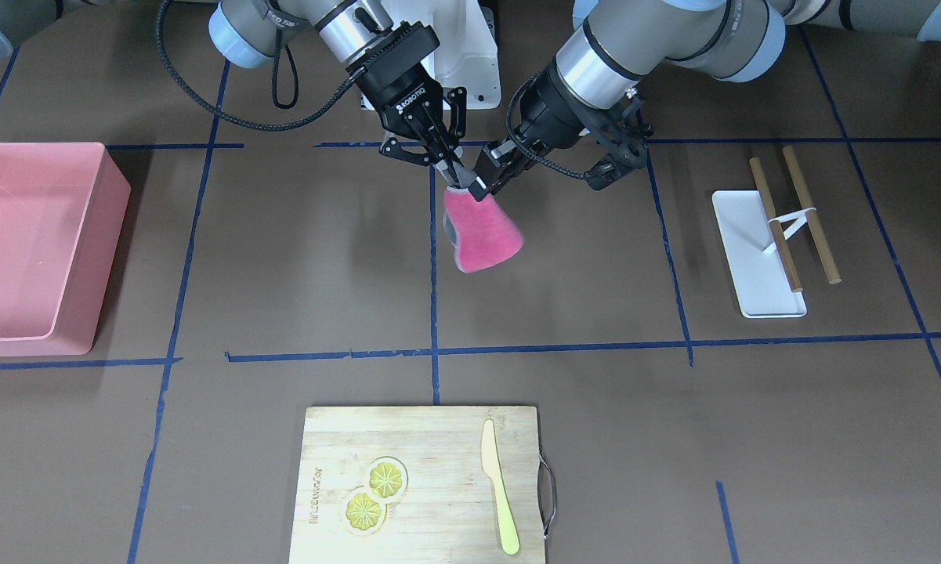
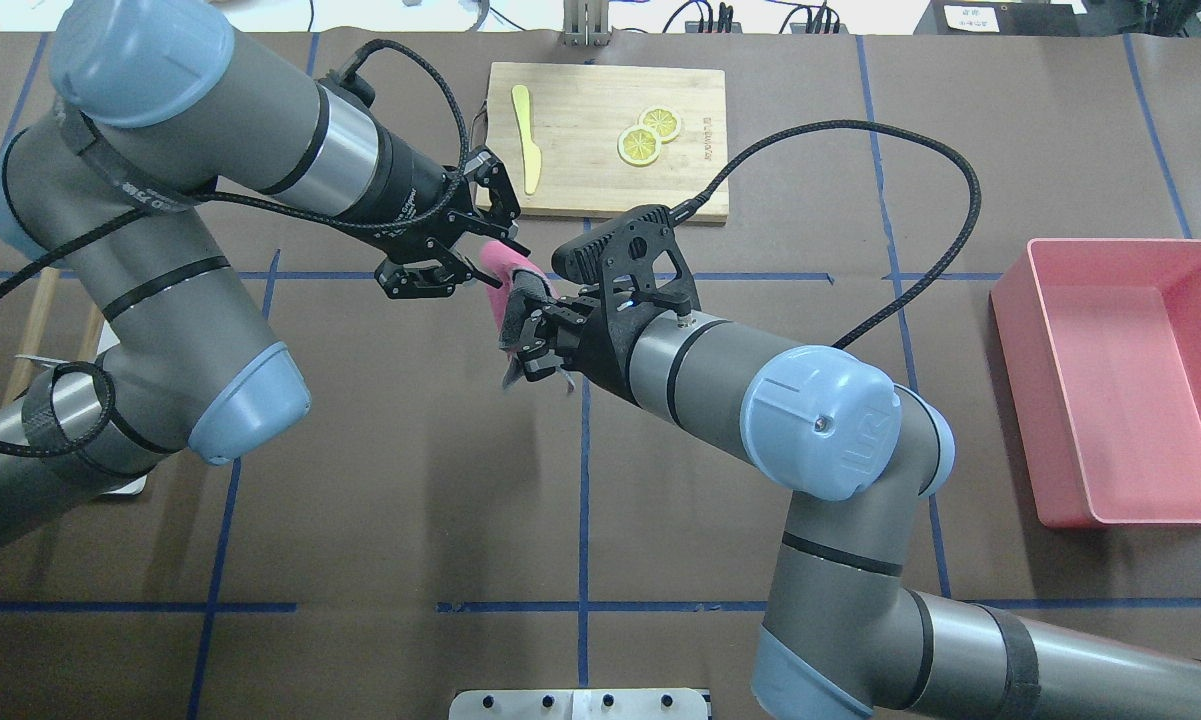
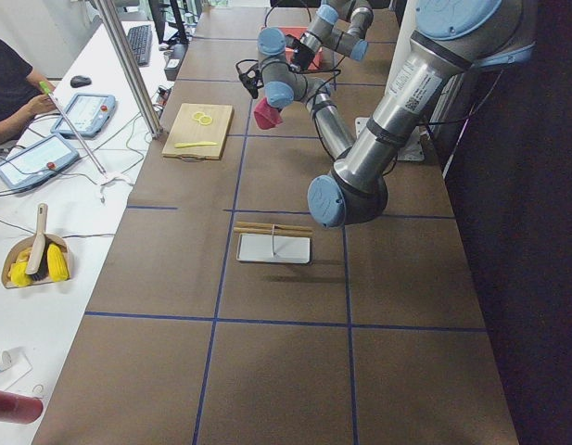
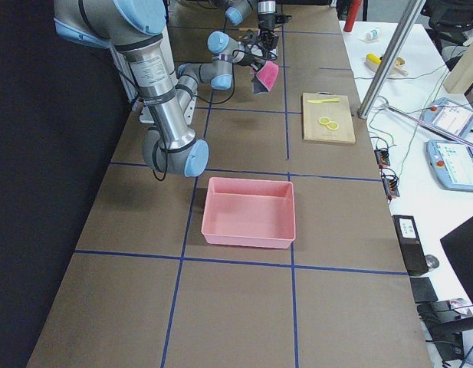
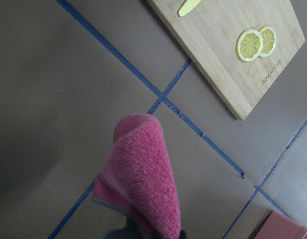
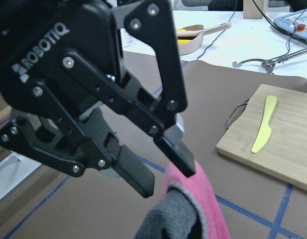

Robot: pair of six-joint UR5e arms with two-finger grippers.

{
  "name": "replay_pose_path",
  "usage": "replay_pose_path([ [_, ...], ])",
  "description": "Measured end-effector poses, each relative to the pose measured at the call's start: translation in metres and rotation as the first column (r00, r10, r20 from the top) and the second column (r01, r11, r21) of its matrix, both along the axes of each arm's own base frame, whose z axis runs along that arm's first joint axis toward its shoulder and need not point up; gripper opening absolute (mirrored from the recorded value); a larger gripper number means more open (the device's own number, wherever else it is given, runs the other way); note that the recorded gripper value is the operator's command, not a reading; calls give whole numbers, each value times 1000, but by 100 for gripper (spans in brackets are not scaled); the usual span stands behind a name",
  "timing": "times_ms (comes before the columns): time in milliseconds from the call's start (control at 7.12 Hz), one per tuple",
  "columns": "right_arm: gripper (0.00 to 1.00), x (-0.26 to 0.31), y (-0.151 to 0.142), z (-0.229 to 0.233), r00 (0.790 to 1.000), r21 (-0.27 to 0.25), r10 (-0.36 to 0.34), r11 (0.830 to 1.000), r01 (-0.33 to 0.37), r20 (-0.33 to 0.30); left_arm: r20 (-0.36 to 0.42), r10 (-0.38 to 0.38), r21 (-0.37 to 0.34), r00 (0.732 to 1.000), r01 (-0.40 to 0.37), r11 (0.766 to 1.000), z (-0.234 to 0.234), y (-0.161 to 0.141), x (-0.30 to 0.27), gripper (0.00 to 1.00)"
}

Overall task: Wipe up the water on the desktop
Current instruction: 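Lower the cloth near the pink bin with the right gripper while the left arm withdraws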

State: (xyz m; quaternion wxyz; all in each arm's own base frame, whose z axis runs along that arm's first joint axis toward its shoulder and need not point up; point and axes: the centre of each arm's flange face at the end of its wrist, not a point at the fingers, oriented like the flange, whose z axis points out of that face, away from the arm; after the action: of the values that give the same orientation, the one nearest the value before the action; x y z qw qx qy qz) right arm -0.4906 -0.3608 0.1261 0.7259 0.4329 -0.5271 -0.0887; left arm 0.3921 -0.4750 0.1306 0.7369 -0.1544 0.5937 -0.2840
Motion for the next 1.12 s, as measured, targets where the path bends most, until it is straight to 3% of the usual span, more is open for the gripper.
replay_pose_path([
  [421,0,18,5,-7,1000,-1,-2,1000,2,-2,10,-32,-23,999,32,999,9,-22,-32,100],
  [702,0,47,17,-17,996,-45,-27,999,23,-84,30,-11,1,999,11,1000,40,-55,-104,100],
  [842,1,61,24,-18,991,-106,-50,994,36,-128,57,-7,54,998,4,999,59,-66,-144,100],
  [982,0,70,32,-15,984,-224,-72,974,34,-163,89,-6,112,996,-4,994,76,-67,-173,100],
  [1123,0,75,38,-9,979,-345,-81,938,11,-189,120,-9,173,993,-12,985,90,-63,-200,100],
])
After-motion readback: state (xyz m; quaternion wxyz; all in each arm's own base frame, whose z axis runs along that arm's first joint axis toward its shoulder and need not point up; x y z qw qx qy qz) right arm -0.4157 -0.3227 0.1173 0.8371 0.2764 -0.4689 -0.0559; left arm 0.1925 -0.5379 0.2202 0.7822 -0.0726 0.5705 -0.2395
